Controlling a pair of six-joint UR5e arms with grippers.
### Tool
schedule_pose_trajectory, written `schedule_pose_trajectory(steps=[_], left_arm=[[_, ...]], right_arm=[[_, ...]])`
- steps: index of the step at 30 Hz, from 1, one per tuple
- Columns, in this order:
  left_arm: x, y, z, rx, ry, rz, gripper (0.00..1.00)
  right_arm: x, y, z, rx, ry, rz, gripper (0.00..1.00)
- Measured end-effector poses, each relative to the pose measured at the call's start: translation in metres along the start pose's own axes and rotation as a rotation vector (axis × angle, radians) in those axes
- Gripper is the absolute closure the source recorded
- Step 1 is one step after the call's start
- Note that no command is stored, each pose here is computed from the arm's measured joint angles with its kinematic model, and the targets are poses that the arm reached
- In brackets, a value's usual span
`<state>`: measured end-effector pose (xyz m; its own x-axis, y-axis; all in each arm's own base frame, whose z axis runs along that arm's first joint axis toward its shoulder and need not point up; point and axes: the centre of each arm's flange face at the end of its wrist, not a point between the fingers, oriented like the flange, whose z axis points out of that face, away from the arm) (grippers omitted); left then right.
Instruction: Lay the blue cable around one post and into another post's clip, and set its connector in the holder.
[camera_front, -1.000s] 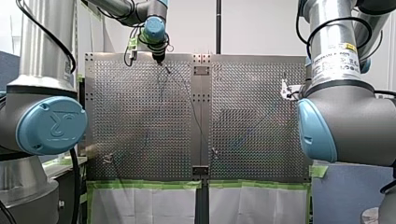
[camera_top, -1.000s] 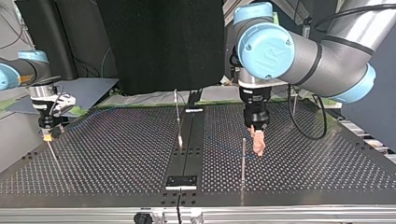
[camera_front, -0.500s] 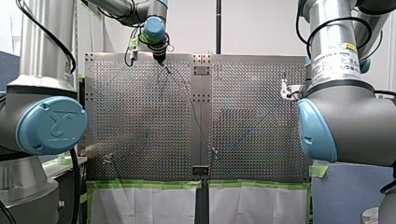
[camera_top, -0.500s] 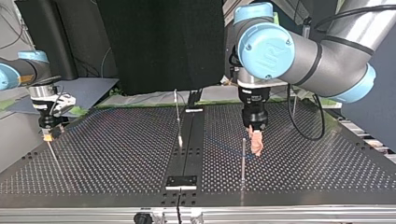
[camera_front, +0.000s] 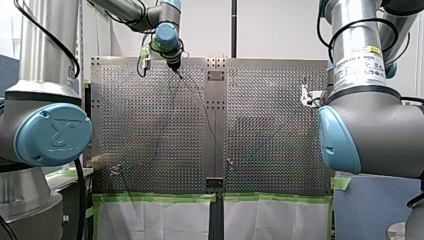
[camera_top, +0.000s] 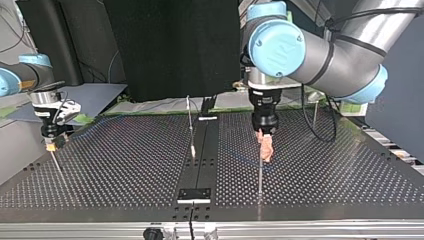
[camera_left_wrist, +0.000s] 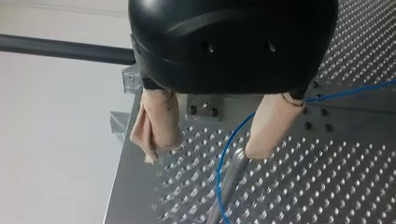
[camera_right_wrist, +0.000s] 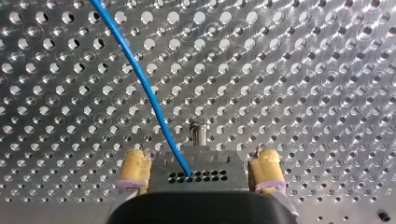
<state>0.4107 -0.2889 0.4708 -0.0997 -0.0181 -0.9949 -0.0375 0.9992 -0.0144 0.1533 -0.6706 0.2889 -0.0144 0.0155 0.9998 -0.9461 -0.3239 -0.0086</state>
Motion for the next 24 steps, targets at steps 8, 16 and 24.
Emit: schedule_pose_trajectory(steps=[8, 16, 24], left_arm=[[0.026, -0.006, -0.003, 0.029, -0.001, -0.006, 0.00], [0.031, -0.004, -0.021, 0.062, -0.042, -0.078, 0.00], [0.028, 0.001, -0.041, 0.114, -0.096, -0.139, 0.00]], right_arm=[[0.000, 0.000, 0.000, 0.001, 0.000, 0.000, 0.01], [0.001, -0.002, 0.000, 0.002, -0.002, 0.001, 0.01], [0.001, -0.002, 0.000, 0.002, -0.001, 0.001, 0.01]])
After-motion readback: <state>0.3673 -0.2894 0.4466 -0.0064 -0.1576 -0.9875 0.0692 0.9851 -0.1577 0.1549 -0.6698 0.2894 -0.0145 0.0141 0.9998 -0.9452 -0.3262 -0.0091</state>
